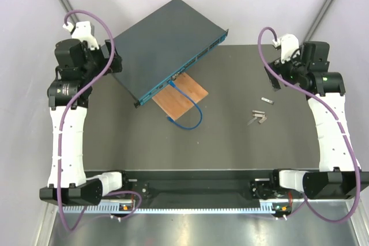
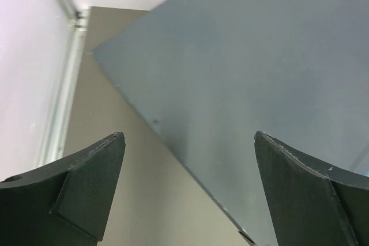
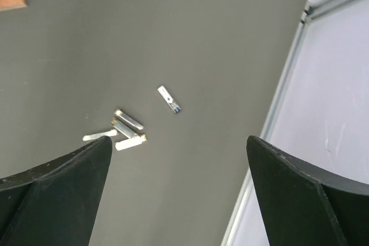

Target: Insert the plug into the switch port

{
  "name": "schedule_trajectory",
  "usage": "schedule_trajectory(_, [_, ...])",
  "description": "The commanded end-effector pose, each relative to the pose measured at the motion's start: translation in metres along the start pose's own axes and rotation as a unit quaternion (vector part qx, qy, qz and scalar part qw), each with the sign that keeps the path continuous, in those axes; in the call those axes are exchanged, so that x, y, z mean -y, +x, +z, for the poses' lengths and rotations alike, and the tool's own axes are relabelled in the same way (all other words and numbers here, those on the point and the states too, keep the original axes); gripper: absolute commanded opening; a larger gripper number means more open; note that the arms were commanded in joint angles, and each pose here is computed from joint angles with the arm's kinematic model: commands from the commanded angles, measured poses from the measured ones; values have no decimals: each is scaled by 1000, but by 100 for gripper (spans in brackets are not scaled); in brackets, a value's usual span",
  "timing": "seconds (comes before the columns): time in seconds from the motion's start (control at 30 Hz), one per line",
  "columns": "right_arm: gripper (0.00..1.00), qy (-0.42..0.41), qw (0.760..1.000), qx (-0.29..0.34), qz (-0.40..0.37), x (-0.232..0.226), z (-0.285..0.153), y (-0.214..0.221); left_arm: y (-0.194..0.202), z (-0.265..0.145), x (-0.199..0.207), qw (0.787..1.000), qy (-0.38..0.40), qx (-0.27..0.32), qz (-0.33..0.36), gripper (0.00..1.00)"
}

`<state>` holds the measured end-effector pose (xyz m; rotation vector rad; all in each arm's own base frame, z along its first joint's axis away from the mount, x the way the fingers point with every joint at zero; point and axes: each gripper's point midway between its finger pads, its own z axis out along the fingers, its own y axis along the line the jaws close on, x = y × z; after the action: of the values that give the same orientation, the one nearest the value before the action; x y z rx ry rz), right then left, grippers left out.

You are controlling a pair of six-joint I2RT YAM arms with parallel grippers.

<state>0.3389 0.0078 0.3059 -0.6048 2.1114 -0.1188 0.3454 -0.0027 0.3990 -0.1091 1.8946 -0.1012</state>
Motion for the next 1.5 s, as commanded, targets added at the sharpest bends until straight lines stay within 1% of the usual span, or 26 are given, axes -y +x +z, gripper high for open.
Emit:
schedule_trajectory(0.0, [100, 37, 999, -17, -9, 12, -6, 4, -18, 2, 21, 998, 61, 25, 16, 99])
schedule_trajectory(0.03, [100, 45, 999, -25, -9, 16, -7, 4, -13, 7, 24, 997, 69, 11, 15, 99])
schedule_trajectory(0.07, [100, 39, 998, -34, -27, 16, -7, 6, -18, 5, 34, 995, 98, 10, 19, 99])
schedule_trajectory(0.1, [100, 25, 997, -54, -40, 14, -4, 14, -17, 6, 40, 993, 114, 4, 23, 99])
schedule_trajectory(0.13, [100, 23, 997, -61, -52, 16, -3, 17, -15, 8, 43, 992, 124, -2, 30, 99])
schedule_trajectory(0.17, [100, 14, 994, -80, -76, 17, 6, 24, -13, 9, 51, 988, 150, -10, 33, 99])
schedule_trajectory(0.2, [100, 10, 992, -90, -87, 19, 11, 27, -14, 8, 54, 986, 161, -8, 37, 99])
schedule_trajectory(0.27, [100, 24, 990, -108, -89, 42, 18, 40, -16, 5, 60, 982, 181, -1, 48, 99])
schedule_trajectory(0.33, [100, 7, 989, -124, -85, 50, 35, 51, -18, 7, 64, 980, 193, 3, 54, 99])
schedule_trajectory(0.37, [100, -9, 986, -136, -100, 49, 43, 60, -20, 5, 67, 978, 202, 4, 58, 99])
schedule_trajectory(0.4, [100, -26, 983, -152, -102, 47, 55, 72, -18, 3, 72, 972, 222, 2, 80, 99])
schedule_trajectory(0.5, [97, -65, 976, -175, -113, 40, 81, 97, -18, 7, 75, 968, 234, 6, 90, 99])
schedule_trajectory(0.53, [97, -82, 973, -182, -114, 35, 89, 108, -23, 3, 80, 964, 248, 21, 95, 99])
schedule_trajectory(0.67, [89, -137, 967, -181, -116, 24, 125, 130, -14, 1, 93, 952, 290, 23, 97, 98])
schedule_trajectory(0.73, [89, -156, 967, -167, -113, 22, 136, 132, -12, 1, 97, 948, 299, 27, 104, 97])
schedule_trajectory(0.77, [87, -169, 966, -162, -112, 20, 144, 136, -9, 2, 97, 947, 302, 25, 106, 97])
schedule_trajectory(0.8, [87, -184, 966, -145, -109, 17, 147, 135, -8, 2, 98, 946, 305, 26, 110, 96])
schedule_trajectory(0.83, [87, -191, 964, -142, -118, 16, 151, 137, -11, -1, 101, 941, 317, 36, 115, 96])
schedule_trajectory(0.9, [85, -202, 961, -140, -126, 15, 161, 143, -12, -2, 103, 939, 323, 41, 114, 95])
schedule_trajectory(1.0, [83, -204, 959, -142, -137, 16, 176, 149, -16, -2, 105, 939, 322, 52, 104, 95])
schedule_trajectory(1.03, [80, -203, 958, -141, -143, 19, 180, 147, -15, -2, 105, 940, 323, 53, 102, 95])
schedule_trajectory(1.07, [75, -212, 955, -153, -140, 17, 186, 155, -17, -1, 106, 939, 324, 58, 102, 95])
schedule_trajectory(1.2, [67, -211, 946, -189, -158, 19, 199, 173, -16, 1, 109, 936, 334, 65, 91, 95])
schedule_trajectory(1.27, [63, -211, 942, -196, -169, 18, 204, 179, -16, 3, 110, 935, 336, 67, 93, 94])
schedule_trajectory(1.47, [57, -209, 942, -191, -179, 14, 215, 185, -13, 7, 112, 933, 341, 65, 92, 93])
